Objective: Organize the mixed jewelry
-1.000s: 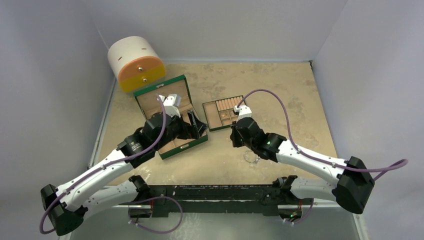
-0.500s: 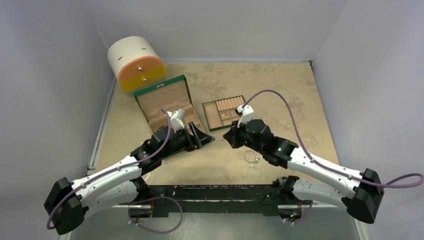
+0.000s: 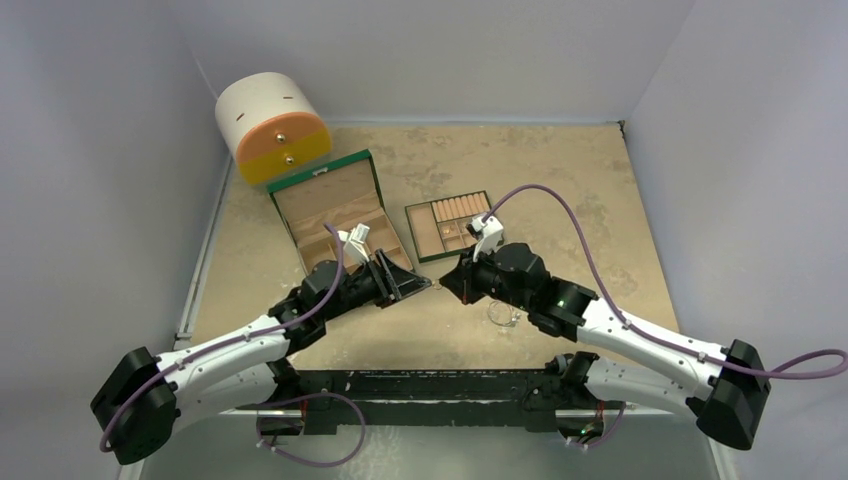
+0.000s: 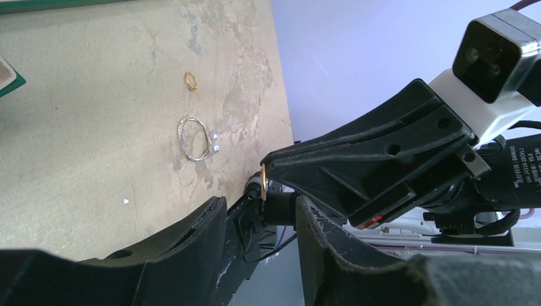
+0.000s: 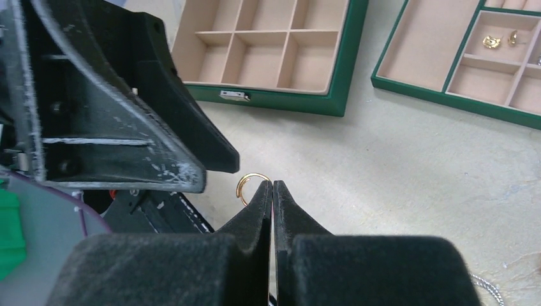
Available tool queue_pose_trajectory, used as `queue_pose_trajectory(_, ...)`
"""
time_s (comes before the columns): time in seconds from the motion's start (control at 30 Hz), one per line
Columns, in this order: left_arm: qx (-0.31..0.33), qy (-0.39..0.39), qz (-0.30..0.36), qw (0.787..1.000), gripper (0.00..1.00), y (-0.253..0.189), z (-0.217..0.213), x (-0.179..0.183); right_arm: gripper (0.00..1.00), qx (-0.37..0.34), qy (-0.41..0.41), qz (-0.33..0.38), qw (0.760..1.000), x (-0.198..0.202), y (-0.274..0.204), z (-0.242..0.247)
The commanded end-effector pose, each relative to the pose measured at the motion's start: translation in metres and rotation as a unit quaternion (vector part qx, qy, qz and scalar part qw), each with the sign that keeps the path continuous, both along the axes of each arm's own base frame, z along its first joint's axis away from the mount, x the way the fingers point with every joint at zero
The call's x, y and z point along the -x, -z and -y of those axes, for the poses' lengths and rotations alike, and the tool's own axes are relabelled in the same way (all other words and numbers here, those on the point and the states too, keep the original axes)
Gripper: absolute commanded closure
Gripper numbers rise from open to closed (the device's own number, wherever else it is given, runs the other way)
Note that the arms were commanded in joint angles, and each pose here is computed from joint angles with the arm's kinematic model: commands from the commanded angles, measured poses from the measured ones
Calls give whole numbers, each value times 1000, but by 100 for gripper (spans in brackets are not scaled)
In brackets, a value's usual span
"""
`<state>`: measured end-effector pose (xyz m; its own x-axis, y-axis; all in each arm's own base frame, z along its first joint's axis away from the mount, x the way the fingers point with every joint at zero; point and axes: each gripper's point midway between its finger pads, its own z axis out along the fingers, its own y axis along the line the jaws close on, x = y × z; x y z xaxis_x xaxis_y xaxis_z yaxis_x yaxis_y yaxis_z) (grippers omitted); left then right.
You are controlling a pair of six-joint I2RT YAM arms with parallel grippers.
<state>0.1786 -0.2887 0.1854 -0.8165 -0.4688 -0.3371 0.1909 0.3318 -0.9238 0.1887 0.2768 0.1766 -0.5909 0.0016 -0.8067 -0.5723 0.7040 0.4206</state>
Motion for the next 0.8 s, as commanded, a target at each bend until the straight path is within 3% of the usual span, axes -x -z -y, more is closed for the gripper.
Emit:
queue_pose_trajectory(0.0,37,15,15,999,59,-17,7,2,100,-53,-29,27,998,5,-30,-12)
queue_pose_trajectory(0.77,45,27,22,998,75,-22,8,7,100,-59,-48,21,997,10,-30,-23)
